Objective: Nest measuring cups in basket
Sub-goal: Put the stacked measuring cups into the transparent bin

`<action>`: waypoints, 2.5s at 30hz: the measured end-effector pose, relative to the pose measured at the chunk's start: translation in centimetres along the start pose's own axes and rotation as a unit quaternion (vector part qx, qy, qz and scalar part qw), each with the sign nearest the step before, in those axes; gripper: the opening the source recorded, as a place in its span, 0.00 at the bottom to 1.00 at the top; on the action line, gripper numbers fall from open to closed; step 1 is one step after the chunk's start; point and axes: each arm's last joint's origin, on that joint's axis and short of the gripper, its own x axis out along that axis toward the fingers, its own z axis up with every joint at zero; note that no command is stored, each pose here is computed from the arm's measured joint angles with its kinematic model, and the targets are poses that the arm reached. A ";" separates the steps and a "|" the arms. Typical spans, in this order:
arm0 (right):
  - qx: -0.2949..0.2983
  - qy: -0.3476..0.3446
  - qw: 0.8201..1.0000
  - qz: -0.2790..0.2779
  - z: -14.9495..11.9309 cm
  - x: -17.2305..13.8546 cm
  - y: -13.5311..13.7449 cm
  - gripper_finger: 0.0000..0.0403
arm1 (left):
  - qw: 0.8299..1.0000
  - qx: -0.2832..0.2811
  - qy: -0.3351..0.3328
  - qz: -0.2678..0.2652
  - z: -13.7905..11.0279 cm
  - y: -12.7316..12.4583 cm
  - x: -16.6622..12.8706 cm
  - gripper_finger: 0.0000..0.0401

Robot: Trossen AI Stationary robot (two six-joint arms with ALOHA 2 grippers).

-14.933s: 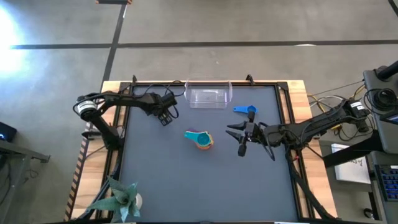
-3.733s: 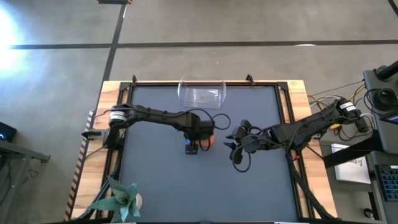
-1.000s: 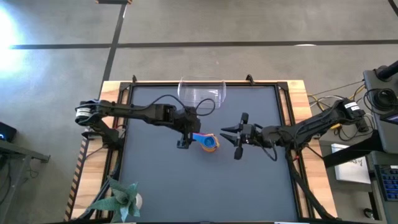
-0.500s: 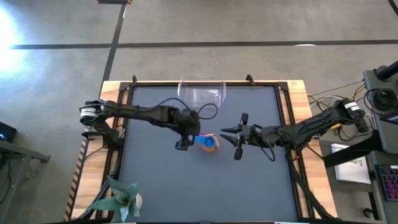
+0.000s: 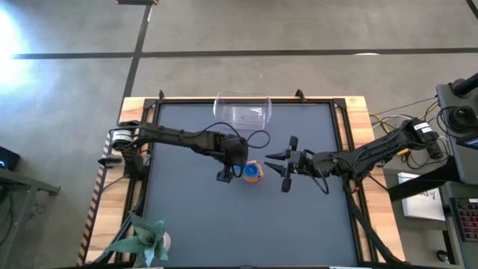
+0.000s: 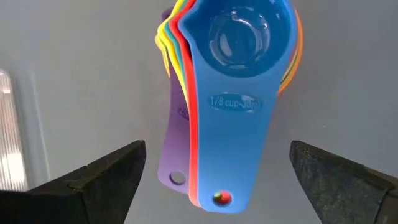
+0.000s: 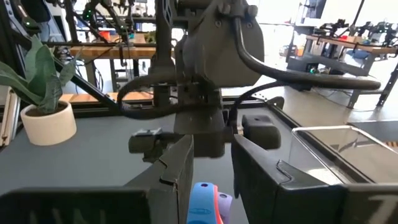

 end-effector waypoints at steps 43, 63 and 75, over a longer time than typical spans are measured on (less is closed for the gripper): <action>-0.004 0.004 1.000 0.000 -0.1 0.0 0.0 0.25 | 0.997 -0.020 0.067 -0.017 -0.4 1.4 4.0 0.29; -0.004 0.003 1.000 0.000 -0.1 0.0 0.0 0.24 | 0.997 -0.030 0.071 0.007 0.0 1.7 3.4 0.28; -0.007 0.003 1.000 0.000 0.0 0.0 0.0 0.26 | 0.997 -0.030 0.062 0.025 0.2 1.9 2.3 0.28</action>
